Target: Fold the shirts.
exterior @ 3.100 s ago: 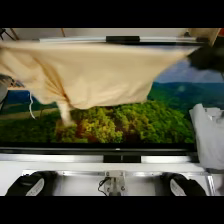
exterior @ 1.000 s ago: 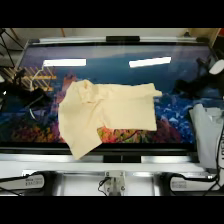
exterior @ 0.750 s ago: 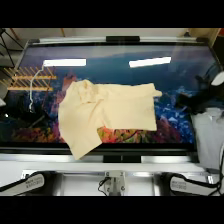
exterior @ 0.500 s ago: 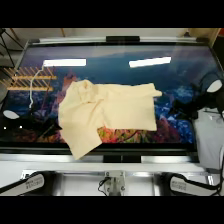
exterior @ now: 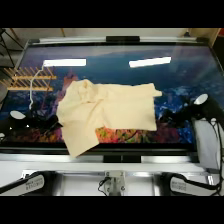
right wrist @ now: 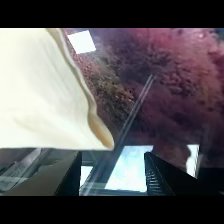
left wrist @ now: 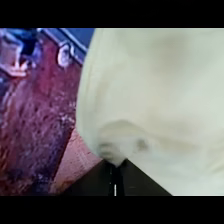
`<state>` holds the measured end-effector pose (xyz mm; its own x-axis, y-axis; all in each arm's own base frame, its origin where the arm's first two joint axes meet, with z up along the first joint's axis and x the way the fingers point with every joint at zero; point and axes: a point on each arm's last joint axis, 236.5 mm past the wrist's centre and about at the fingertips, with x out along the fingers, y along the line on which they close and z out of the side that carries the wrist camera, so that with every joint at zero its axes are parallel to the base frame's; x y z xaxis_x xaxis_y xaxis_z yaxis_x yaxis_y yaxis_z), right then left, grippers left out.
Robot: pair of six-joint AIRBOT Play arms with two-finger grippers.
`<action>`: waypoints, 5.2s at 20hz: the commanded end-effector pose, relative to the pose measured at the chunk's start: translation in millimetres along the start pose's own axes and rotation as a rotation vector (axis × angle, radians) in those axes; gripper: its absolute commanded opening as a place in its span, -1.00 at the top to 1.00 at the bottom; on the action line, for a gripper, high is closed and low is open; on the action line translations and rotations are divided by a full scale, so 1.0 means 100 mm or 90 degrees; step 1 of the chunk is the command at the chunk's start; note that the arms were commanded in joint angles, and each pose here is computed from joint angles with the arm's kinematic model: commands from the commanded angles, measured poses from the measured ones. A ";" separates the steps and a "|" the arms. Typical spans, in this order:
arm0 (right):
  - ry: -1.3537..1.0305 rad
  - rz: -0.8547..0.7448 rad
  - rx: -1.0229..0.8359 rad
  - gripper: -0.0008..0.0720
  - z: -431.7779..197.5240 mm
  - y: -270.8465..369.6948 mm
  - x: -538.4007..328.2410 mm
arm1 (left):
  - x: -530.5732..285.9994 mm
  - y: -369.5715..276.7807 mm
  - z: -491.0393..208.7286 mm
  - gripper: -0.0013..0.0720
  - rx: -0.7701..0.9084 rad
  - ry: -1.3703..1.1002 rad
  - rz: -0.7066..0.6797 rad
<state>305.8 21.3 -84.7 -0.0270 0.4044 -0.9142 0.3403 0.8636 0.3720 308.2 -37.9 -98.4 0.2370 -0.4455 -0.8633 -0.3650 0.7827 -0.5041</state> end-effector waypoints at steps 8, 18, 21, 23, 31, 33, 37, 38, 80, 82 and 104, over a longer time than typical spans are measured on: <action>0.008 0.074 -0.033 0.80 0.05 0.64 0.51 | -0.48 -0.43 0.31 0.87 0.082 -0.072 -0.034; -0.920 -0.062 -0.448 0.80 -0.27 2.07 -4.89 | -5.59 -3.28 -0.24 0.87 0.579 -0.864 -0.158; -1.118 -0.077 -0.430 0.80 -1.41 1.95 -5.83 | -6.30 -3.44 -1.25 0.87 0.643 -1.007 -0.185; -1.115 -0.079 -0.426 0.80 -1.83 1.81 -5.80 | -6.32 -3.23 -1.40 0.87 0.583 -1.011 -0.160; -0.925 -0.227 -0.330 0.80 -1.58 1.15 -5.25 | -5.73 -2.86 -1.18 0.87 0.514 -0.876 -0.098; -0.809 -0.264 -0.296 0.80 -1.16 1.00 -4.90 | -5.24 -2.64 -0.77 0.87 0.476 -0.764 -0.056; -0.545 -0.280 -0.241 0.80 -0.01 0.80 -3.70 | -4.08 -2.19 0.20 0.86 0.387 -0.548 -0.014; -0.468 -0.279 -0.231 0.80 0.25 0.72 -3.26 | -3.69 -2.04 0.41 0.86 0.360 -0.481 -0.011; -0.029 -0.132 -0.096 0.80 1.38 -0.02 -0.16 | 0.40 -0.76 0.94 0.87 0.169 0.141 -0.016; -0.026 -0.128 -0.093 0.66 1.38 -0.02 -0.13 | 0.46 -0.75 0.86 0.70 0.149 0.166 -0.025; 0.017 -0.170 -0.015 -0.37 0.29 -0.61 -1.07 | 0.08 -0.02 -1.15 -0.13 0.028 0.181 -0.064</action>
<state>318.1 -85.6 -12.0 -0.1378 0.1566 -0.9780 0.2905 0.9504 0.1112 212.6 -79.7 -94.6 -0.0338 -0.6105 -0.7913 -0.2926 0.7631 -0.5762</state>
